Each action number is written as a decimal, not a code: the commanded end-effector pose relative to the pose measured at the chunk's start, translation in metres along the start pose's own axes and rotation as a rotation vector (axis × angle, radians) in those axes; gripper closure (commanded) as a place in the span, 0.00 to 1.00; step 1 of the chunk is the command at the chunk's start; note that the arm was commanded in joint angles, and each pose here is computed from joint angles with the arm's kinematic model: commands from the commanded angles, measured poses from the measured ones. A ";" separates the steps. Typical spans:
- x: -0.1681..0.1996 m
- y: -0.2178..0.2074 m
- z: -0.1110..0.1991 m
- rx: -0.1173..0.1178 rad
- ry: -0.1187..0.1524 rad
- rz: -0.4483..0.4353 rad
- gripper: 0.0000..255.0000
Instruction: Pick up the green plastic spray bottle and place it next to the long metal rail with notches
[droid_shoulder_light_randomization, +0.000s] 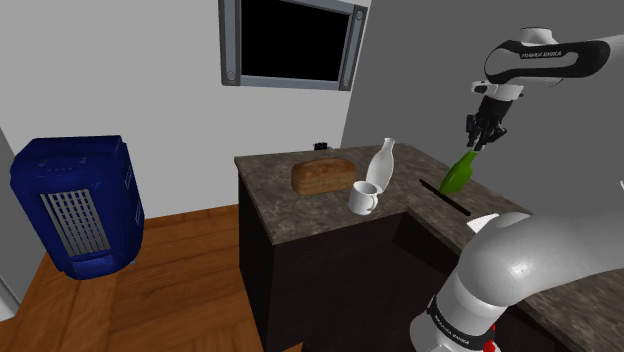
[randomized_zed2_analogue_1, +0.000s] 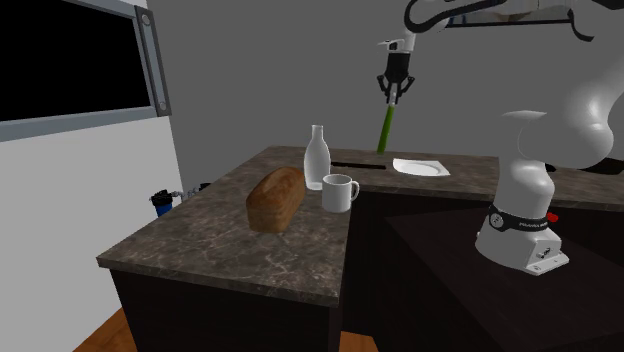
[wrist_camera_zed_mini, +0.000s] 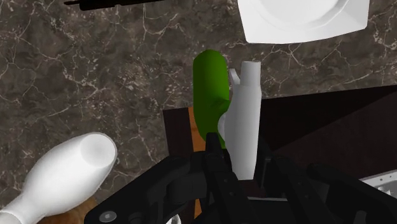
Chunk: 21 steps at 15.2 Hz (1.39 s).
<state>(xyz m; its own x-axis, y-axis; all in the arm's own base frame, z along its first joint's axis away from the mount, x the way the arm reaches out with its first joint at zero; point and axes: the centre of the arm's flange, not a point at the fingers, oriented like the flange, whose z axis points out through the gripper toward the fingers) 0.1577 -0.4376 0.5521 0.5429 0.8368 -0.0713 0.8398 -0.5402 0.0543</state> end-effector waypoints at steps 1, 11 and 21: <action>0.001 0.000 0.010 -0.001 0.000 0.000 1.00; 0.005 -0.003 0.063 -0.001 0.000 0.000 1.00; 0.009 -0.005 0.115 -0.001 0.000 0.000 1.00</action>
<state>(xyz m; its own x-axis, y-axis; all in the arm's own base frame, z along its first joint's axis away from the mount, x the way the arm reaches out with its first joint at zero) 0.1589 -0.4372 0.4429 0.5429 0.8368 -0.0711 0.8398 -0.5402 0.0541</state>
